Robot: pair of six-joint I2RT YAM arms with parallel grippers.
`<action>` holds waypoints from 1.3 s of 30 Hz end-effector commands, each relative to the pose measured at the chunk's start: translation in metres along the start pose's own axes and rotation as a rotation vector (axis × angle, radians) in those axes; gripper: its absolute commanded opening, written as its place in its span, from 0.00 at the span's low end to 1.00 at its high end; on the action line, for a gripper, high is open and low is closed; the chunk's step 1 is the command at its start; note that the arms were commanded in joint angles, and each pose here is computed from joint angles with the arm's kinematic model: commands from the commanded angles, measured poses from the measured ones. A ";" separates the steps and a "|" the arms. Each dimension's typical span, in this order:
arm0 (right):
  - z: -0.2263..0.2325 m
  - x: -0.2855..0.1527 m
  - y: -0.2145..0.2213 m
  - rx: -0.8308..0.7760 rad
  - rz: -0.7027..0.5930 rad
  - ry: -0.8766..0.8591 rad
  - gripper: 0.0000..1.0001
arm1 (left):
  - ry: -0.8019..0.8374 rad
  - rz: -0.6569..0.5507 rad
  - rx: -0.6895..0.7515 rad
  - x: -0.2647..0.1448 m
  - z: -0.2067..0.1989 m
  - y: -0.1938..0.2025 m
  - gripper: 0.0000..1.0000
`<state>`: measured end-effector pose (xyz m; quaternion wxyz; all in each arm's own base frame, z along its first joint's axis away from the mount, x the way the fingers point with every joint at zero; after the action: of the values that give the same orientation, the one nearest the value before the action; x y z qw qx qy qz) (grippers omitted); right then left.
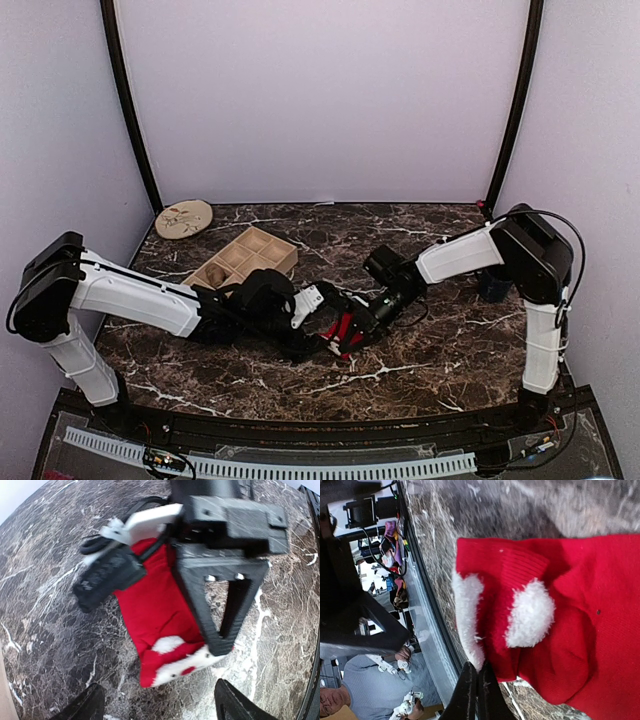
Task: Roll the socks
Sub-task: Roll the sock at the center of the board.
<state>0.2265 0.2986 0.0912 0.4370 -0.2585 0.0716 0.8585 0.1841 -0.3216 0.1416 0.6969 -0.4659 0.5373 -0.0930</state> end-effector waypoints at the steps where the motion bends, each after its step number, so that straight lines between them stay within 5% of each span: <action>1: -0.002 -0.005 -0.007 0.025 -0.004 -0.028 0.00 | -0.014 -0.022 0.093 0.002 -0.004 -0.002 0.78; 15: -0.009 -0.008 -0.012 0.067 -0.013 -0.047 0.00 | -0.227 -0.049 0.258 0.015 0.002 0.003 0.80; 28: -0.015 -0.013 -0.015 0.086 -0.028 -0.056 0.00 | -0.330 -0.240 0.807 0.002 -0.043 0.044 0.70; 39: -0.014 -0.014 -0.014 0.090 -0.032 -0.073 0.00 | -0.458 -0.259 1.002 0.028 -0.052 0.043 0.57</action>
<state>0.2453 0.2910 0.0867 0.4602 -0.2189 0.0972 0.8549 0.1304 -0.3327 0.0766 0.9033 -0.1497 0.2584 -0.3079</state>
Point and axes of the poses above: each gripper's point midway between its finger pads, its own x axis out along the fingers, its own z axis along the line the jaws close on, y = z × x, the point moved 9 cm from there along -x, back along the fingers, and after that the axes turned 4 degrees about -x, right-handed, at the moved point
